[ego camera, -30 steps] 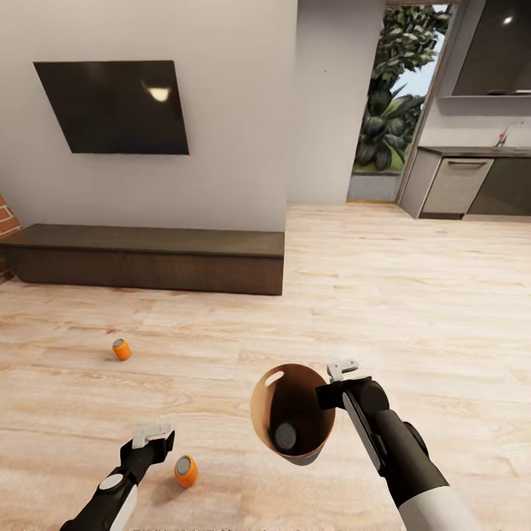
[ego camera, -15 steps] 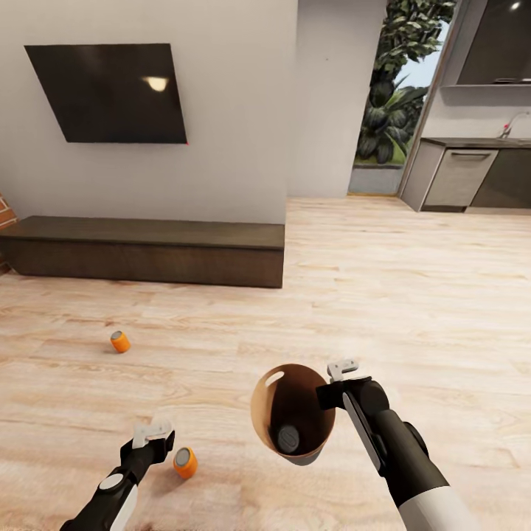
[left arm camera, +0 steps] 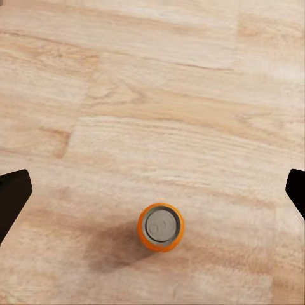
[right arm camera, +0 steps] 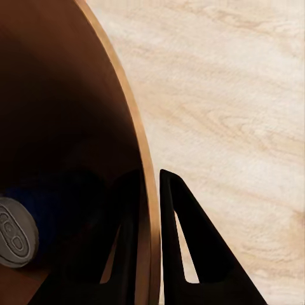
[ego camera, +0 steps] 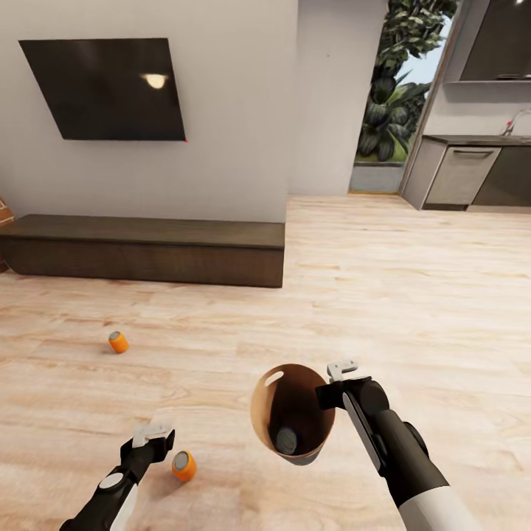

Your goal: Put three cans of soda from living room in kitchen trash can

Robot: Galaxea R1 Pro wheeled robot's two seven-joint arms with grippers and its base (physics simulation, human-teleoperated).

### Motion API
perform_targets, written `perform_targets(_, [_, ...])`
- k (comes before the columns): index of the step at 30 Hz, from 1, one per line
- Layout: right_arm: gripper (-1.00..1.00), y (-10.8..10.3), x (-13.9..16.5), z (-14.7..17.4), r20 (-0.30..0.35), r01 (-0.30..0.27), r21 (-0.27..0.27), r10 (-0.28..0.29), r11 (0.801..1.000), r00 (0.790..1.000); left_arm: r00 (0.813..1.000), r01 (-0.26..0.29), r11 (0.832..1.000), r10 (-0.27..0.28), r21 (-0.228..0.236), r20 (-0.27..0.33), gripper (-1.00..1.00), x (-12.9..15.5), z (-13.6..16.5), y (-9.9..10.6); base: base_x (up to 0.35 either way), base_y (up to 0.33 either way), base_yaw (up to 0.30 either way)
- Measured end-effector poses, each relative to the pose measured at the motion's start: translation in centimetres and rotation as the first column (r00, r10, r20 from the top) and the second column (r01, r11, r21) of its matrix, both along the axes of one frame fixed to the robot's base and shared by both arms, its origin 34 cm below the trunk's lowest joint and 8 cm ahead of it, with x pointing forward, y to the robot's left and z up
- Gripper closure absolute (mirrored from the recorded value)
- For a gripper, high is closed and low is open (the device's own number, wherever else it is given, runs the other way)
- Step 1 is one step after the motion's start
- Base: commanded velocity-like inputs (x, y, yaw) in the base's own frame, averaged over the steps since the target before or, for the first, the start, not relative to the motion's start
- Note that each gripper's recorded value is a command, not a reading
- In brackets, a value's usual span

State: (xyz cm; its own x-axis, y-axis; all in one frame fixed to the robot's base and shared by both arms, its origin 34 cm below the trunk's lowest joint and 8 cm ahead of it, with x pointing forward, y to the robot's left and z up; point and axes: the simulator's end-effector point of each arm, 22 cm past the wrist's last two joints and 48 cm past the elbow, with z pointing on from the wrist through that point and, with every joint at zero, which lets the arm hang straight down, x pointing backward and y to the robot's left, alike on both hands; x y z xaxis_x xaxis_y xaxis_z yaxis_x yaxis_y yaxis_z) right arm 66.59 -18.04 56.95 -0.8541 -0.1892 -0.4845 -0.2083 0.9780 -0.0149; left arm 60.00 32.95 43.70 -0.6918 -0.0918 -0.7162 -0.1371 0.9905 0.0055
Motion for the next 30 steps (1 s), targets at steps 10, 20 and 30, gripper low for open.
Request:
perform_targets(10, [1.00,-0.1,0.0,0.0,0.001,0.000,-0.004,0.000,1.000,1.000,1.000,-0.001,1.000,0.001,0.000,0.000,-1.00,0.0,0.0,0.0,0.146,0.000,0.000])
perform_targets(20, [1.00,-0.1,-0.1,-0.3,-0.004,0.001,-0.005,-0.001,1.000,1.000,1.000,-0.001,1.000,0.001,0.000,-0.004,-1.00,-0.1,-0.2,0.0,0.053,0.000,0.000])
perform_targets(30, [1.00,-0.1,-0.3,-1.1,-0.020,0.000,-0.005,-0.001,1.000,1.000,1.000,-0.001,1.000,0.001,0.000,-0.019,-1.00,-0.5,-0.9,0.0,0.002,0.000,0.000])
